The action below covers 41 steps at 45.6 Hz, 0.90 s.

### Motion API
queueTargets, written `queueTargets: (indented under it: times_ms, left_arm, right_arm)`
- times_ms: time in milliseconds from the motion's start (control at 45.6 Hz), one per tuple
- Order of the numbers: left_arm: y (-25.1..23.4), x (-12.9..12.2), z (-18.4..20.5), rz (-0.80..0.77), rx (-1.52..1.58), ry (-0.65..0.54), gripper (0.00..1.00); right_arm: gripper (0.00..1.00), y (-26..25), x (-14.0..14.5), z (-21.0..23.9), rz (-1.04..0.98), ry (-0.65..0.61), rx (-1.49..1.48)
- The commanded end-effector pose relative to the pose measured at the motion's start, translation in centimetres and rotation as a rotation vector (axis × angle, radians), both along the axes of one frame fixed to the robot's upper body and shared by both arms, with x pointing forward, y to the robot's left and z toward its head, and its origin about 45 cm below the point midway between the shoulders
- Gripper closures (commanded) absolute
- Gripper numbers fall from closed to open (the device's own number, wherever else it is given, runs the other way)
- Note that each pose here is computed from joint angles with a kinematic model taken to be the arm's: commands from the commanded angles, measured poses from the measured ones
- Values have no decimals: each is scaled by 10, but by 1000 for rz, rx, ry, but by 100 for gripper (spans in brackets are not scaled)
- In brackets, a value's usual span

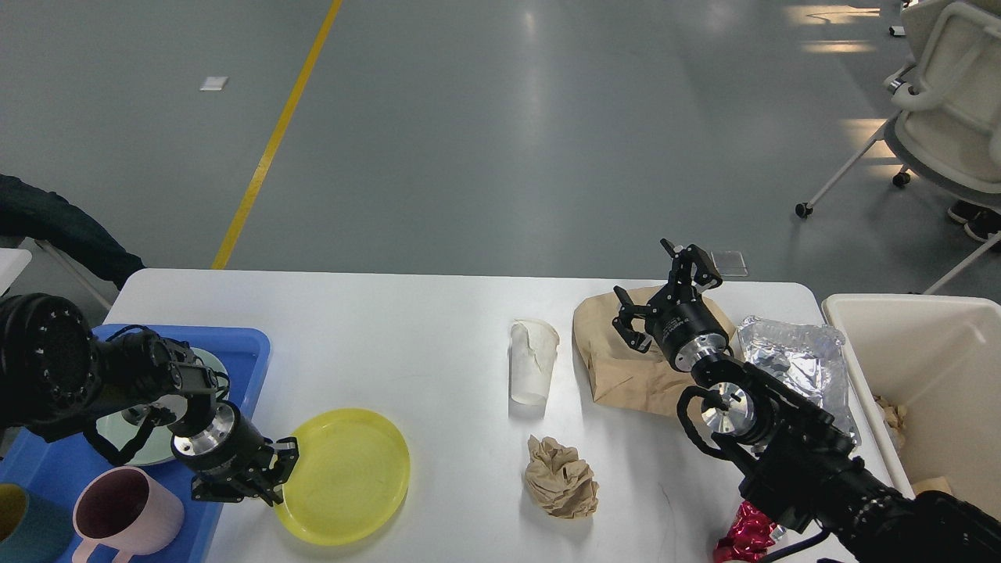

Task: Tidy desktop
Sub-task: 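Lift the yellow plate and lay it onto the green plate in the tray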

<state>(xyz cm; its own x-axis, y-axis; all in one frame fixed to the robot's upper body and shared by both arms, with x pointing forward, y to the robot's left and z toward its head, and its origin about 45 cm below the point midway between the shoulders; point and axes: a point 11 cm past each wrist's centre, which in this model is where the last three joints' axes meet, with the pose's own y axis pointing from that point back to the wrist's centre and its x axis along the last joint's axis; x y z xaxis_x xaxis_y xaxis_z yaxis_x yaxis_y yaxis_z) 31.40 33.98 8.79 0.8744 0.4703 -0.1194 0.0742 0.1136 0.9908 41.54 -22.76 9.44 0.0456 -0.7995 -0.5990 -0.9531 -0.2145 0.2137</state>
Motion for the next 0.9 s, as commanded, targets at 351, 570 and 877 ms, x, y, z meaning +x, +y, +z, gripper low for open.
queueTargets:
  times_ms: [351,570,877]
  left_arm:
    - [-4,56,69,-51,82,-103,100]
    - [3,79,125,-39,66,-144,100]
    - [75,75,178,136,36,-215,100]
  right_arm:
    - [0,0,0,0,-2,1,-2]
    - [0,0,0,0,-1,1,-1]
    - [0,0,0,0,-1,1,-1]
